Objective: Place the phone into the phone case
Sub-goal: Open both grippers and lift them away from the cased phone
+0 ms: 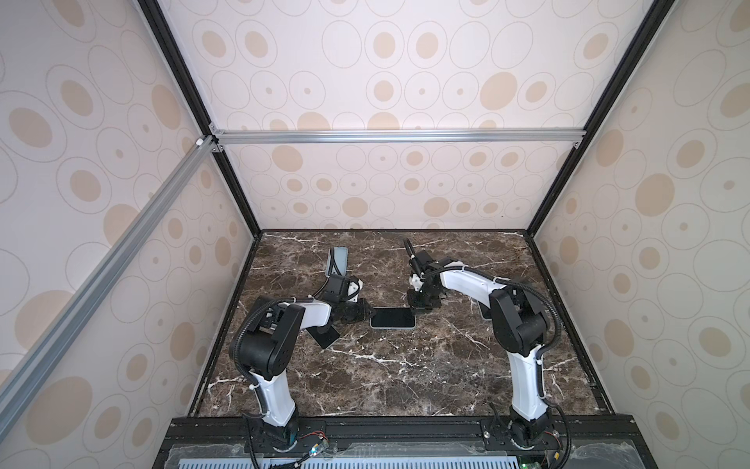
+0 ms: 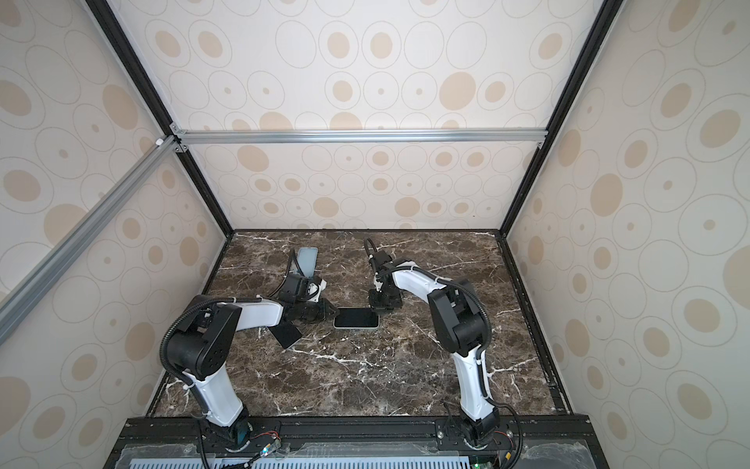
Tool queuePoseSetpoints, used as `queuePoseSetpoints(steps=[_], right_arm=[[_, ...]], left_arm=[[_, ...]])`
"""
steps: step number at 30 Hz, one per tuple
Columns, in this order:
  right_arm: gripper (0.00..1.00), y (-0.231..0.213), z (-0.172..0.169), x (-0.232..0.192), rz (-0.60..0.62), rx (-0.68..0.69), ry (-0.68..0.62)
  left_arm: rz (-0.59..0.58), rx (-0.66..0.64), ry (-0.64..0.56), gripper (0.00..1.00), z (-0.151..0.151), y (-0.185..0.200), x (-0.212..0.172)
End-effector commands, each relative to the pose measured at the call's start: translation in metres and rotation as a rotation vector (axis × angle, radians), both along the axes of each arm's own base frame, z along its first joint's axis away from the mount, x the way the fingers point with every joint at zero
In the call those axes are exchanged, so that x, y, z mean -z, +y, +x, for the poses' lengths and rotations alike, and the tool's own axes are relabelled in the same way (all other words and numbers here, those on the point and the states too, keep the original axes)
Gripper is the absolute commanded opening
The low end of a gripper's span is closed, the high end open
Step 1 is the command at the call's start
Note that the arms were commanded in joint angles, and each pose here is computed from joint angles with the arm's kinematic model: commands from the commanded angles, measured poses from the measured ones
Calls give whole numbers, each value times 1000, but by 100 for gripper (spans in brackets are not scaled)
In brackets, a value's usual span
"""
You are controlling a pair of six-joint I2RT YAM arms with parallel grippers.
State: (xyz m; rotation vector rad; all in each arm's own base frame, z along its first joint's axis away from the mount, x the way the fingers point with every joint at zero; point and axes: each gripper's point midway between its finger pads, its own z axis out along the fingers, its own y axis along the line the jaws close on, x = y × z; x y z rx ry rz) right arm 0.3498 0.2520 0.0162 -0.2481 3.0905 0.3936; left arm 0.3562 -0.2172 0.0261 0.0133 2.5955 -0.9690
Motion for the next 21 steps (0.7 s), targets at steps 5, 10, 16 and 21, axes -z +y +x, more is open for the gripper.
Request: queuePoseSetpoints(steps=[5, 10, 16, 21], right_arm=[[10, -35, -61, 110, -233, -44, 211], [10, -34, -60, 105, -229, -46, 200], [12, -26, -45, 77, -260, -103, 127], [16, -14, -20, 30, -254, -140, 5]], left_arm=[[-12, -8, 6, 22, 7, -2, 3], [-11, -10, 7, 22, 7, -2, 3], [-4, -15, -5, 22, 10, -1, 0], [30, -26, -85, 22, 19, 5, -17]])
